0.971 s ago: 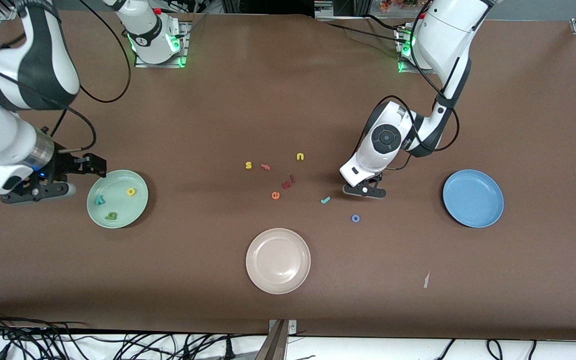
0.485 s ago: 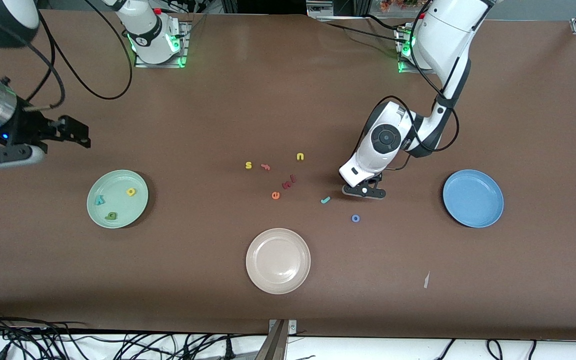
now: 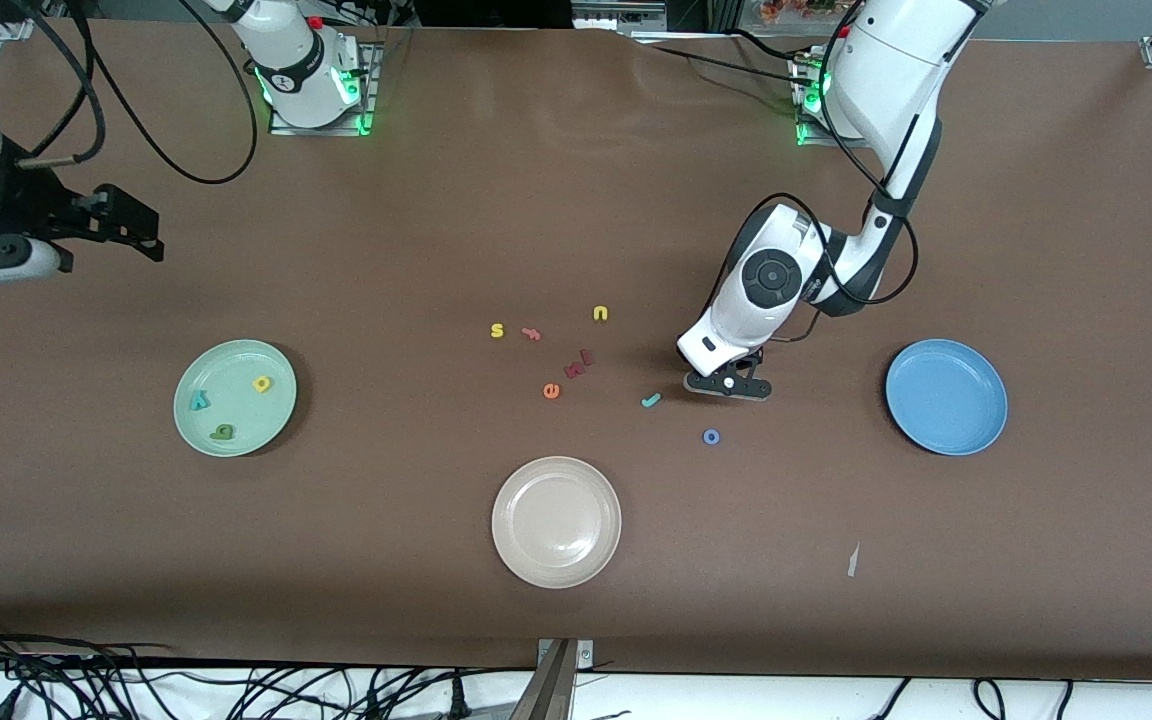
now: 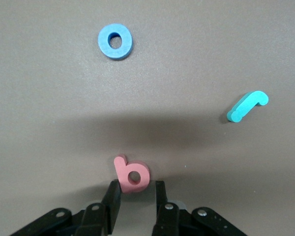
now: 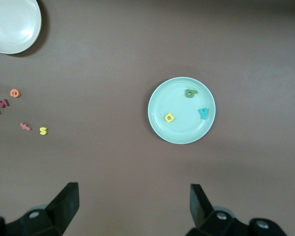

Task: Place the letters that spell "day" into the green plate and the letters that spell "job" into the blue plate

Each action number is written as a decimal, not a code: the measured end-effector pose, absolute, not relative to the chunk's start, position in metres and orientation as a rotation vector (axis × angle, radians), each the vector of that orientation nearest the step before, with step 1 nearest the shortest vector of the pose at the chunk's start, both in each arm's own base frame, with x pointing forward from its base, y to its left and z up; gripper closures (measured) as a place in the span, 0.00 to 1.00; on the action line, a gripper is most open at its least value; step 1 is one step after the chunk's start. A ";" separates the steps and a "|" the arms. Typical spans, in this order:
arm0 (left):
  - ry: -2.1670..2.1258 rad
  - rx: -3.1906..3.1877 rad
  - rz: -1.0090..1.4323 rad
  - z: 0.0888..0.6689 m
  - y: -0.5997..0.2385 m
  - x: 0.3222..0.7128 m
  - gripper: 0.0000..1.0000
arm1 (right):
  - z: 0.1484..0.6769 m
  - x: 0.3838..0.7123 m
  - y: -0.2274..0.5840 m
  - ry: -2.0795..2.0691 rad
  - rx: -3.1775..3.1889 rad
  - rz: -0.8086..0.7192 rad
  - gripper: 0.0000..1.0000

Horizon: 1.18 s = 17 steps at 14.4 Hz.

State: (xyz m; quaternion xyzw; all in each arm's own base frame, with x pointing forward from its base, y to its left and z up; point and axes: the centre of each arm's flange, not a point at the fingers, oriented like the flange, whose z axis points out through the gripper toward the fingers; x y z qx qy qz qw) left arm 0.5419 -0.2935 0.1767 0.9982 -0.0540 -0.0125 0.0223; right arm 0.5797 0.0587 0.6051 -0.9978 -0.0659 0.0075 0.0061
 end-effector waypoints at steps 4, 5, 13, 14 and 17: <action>-0.166 3.093 -0.041 0.175 -0.294 0.543 0.60 | 0.581 0.589 0.049 -0.169 -3.136 0.034 0.00; -0.164 3.093 -0.040 0.175 -0.294 0.543 0.52 | 0.579 0.590 0.048 -0.165 -3.138 0.034 0.00; -0.158 3.091 -0.033 0.174 -0.294 0.547 0.46 | 0.580 0.590 0.049 -0.167 -3.139 0.033 0.00; -0.158 3.091 -0.034 0.173 -0.294 0.548 0.47 | 0.580 0.590 0.048 -0.164 -3.139 0.031 0.00; -0.156 3.093 -0.036 0.172 -0.294 0.547 0.50 | 0.581 0.591 0.049 -0.166 -3.139 0.024 0.00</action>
